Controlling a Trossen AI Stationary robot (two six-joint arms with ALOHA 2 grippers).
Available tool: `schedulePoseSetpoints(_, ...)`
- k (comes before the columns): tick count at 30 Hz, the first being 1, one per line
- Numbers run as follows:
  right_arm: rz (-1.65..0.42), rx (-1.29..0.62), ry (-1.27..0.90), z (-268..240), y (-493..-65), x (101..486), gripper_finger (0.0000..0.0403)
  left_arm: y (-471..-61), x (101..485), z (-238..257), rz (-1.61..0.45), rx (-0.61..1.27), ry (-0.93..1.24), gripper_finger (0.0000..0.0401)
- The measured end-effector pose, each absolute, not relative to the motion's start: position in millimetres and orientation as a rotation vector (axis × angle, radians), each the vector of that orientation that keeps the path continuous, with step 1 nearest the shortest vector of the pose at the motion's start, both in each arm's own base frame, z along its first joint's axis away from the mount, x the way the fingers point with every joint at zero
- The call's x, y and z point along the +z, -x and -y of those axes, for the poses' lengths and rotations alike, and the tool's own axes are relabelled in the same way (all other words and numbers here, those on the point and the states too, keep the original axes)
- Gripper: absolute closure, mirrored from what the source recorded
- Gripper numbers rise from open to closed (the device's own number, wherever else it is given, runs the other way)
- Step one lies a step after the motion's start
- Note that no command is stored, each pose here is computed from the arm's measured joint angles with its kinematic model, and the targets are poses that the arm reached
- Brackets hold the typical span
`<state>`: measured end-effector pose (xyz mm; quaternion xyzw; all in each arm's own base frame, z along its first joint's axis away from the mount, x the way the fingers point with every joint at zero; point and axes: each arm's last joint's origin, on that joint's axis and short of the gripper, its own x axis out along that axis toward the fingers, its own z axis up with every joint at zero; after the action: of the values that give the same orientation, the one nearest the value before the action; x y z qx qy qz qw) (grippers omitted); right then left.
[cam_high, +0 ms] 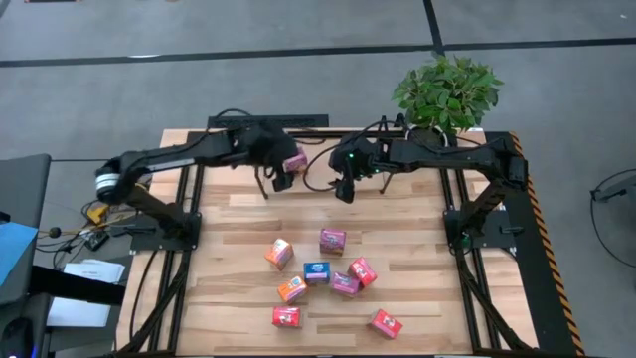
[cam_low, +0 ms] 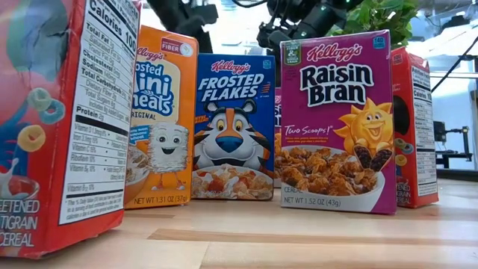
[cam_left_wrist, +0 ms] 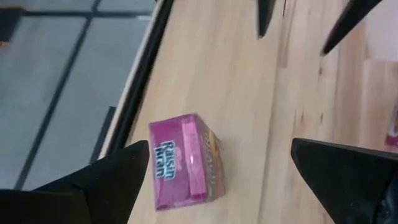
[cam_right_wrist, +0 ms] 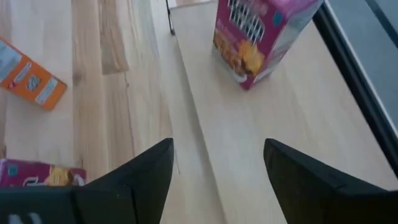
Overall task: Stack cereal on shelf
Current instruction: Put the top right purple cereal box on the shelf
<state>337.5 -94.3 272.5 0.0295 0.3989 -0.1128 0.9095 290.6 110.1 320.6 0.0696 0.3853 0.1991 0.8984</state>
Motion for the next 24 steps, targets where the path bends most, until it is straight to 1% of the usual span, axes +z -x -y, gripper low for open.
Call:
schedulePoseSetpoints(4,-0.868,-0.234,-0.06,97,-333,270,0.0127,-292,305,-132,-0.852,0.415,-0.092,0.0014)
schedulePoseSetpoints(9,-0.88,-0.23,-0.044,99,-332,269,0.0127,-286,303,-151,-0.847,0.454,-0.06,0.0014)
schedulePoseSetpoints(13,-0.881,-0.225,-0.026,102,-331,269,0.0127,-284,303,-154,-0.834,0.392,-0.01,0.0014)
schedulePoseSetpoints(16,-0.883,-0.23,-0.017,105,-330,269,0.0127,-285,299,-150,-0.841,0.372,-0.015,0.0014)
schedulePoseSetpoints(24,-0.857,-0.258,-0.02,116,-329,271,0.0127,-285,293,-149,-0.869,0.42,-0.05,0.0016)
